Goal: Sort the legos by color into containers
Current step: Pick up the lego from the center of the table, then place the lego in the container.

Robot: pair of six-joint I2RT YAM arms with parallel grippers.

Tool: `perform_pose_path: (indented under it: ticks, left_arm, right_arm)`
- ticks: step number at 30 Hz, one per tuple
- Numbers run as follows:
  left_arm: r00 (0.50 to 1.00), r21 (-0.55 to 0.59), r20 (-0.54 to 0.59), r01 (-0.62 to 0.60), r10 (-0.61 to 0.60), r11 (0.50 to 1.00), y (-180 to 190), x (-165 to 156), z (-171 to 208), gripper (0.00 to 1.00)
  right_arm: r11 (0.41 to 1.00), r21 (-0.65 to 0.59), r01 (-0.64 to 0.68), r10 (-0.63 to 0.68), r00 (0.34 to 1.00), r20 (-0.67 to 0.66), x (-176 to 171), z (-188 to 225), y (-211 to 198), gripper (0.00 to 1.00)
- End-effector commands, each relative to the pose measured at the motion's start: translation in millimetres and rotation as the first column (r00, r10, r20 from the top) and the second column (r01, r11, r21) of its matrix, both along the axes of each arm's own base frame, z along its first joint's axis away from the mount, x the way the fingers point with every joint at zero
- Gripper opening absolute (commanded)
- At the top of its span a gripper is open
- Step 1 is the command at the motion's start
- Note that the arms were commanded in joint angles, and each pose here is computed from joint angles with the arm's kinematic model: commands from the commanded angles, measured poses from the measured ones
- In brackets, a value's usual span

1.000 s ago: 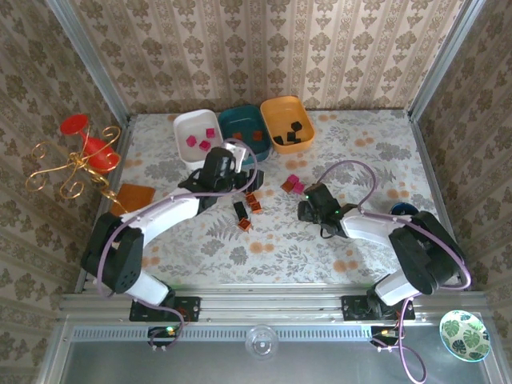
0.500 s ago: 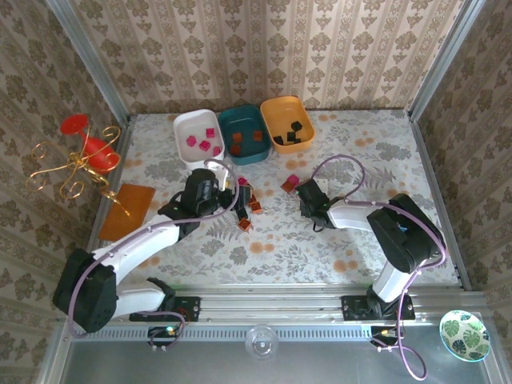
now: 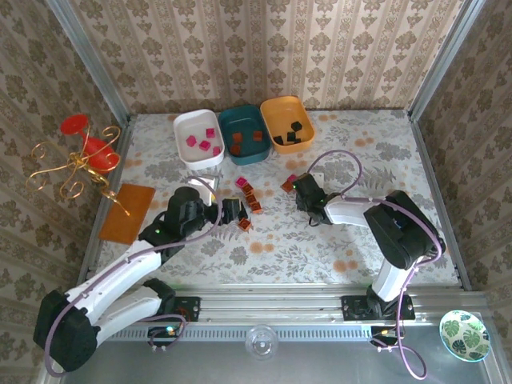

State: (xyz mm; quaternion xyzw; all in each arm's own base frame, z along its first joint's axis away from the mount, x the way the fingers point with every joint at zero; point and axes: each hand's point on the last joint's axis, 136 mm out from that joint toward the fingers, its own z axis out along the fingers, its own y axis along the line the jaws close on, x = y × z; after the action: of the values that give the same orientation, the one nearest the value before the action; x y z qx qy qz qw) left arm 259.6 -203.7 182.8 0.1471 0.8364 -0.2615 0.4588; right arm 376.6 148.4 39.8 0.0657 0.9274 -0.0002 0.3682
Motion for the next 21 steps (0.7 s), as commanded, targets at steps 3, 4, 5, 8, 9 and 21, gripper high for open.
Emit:
perform_pose_path:
  ticks: [3,4,5,8,9,21]
  left_arm:
    - [0.997,-0.016,-0.064,0.036,-0.037,0.999,-7,-5,-12,0.84]
    - [0.996,-0.022,-0.071,0.045,-0.046,0.999,-9,-4,-12,0.84]
    - [0.995,-0.025,-0.079,0.054,-0.056,0.998,-12,-2,-12,0.84]
    - [0.993,-0.020,-0.082,0.079,-0.080,0.997,-20,3,-11,0.84]
    - [0.993,-0.019,-0.082,0.081,-0.083,0.997,-21,5,-11,0.85]
    - [0.993,-0.020,-0.111,0.042,-0.044,0.999,-21,44,-34,0.87]
  right_arm:
    - [0.989,0.133,-0.058,0.031,0.980,0.196,33,81,19,0.32]
    - [0.988,0.143,-0.064,0.032,0.976,0.215,40,89,21,0.32]
    - [0.986,0.156,-0.067,0.030,0.973,0.231,51,96,23,0.31]
    - [0.977,0.207,-0.049,-0.005,0.968,0.252,88,107,23,0.31]
    - [0.970,0.237,-0.043,-0.021,0.965,0.261,101,111,24,0.31]
    - [0.908,0.420,-0.019,-0.093,0.965,0.246,242,91,26,0.32]
